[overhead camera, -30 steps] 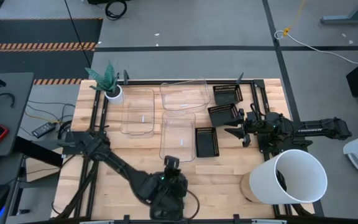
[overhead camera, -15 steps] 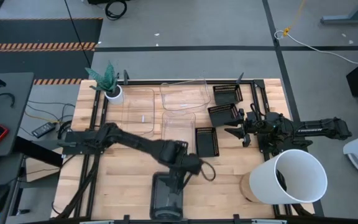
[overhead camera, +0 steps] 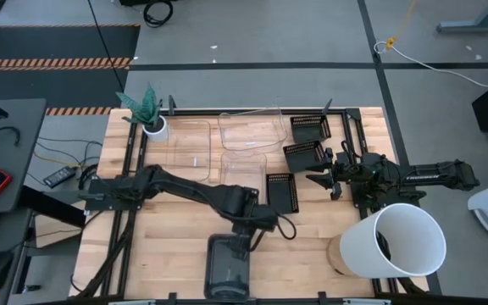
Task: Stack baskets by color
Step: Stack the bottom transparent bin on top of the left transparent bin
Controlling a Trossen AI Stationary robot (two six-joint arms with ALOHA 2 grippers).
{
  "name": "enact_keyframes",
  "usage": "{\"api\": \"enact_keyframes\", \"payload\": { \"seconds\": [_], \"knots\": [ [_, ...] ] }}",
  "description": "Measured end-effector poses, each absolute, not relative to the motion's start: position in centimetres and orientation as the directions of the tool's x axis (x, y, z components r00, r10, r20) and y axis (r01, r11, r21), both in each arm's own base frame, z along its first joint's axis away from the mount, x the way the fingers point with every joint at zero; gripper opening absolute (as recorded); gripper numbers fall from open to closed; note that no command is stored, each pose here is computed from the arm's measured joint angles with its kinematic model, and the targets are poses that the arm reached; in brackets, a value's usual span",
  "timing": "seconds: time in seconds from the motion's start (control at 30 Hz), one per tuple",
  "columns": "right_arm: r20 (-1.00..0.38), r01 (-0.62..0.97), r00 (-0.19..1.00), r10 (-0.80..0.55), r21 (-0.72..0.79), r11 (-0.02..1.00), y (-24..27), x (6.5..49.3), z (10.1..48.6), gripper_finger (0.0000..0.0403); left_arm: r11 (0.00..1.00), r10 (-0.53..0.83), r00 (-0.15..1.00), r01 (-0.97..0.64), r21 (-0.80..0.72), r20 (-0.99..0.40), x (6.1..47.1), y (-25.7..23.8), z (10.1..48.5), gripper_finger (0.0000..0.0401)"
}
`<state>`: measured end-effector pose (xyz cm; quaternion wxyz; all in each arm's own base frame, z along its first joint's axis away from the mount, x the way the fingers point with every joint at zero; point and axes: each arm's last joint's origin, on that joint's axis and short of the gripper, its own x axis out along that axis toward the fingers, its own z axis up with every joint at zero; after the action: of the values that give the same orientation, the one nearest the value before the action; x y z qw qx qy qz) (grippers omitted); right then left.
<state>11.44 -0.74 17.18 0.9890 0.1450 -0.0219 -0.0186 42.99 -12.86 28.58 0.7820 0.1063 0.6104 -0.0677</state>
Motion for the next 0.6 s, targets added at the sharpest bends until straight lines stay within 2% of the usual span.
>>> {"api": "enact_keyframes", "payload": {
  "seconds": [0.13, 0.23, 0.37, 0.6],
  "knots": [
    [0.038, 0.031, 0.998, -0.044, 0.287, 0.957, -0.7, 11.4, 17.2, 0.0165, 0.971, 0.080, 0.246, 0.201, 0.132, -0.966, 43.6, -11.8, 27.9, 0.0127],
    [0.038, 0.031, 0.998, -0.044, 0.288, 0.957, -0.7, 11.4, 17.2, 0.0165, 0.979, 0.046, 0.248, 0.181, 0.093, -0.968, 44.1, -11.1, 27.3, 0.0140],
    [0.038, 0.031, 0.998, -0.043, 0.288, 0.957, -0.7, 11.4, 17.2, 0.0165, 0.988, 0.007, 0.194, 0.153, 0.037, -0.981, 44.1, -10.5, 26.0, 0.0156],
    [0.038, 0.030, 0.998, -0.043, 0.287, 0.957, -0.7, 11.4, 17.2, 0.0165, 0.991, 0.008, 0.157, 0.131, 0.029, -0.988, 44.1, -10.7, 23.2, 0.0175]
  ]
}}
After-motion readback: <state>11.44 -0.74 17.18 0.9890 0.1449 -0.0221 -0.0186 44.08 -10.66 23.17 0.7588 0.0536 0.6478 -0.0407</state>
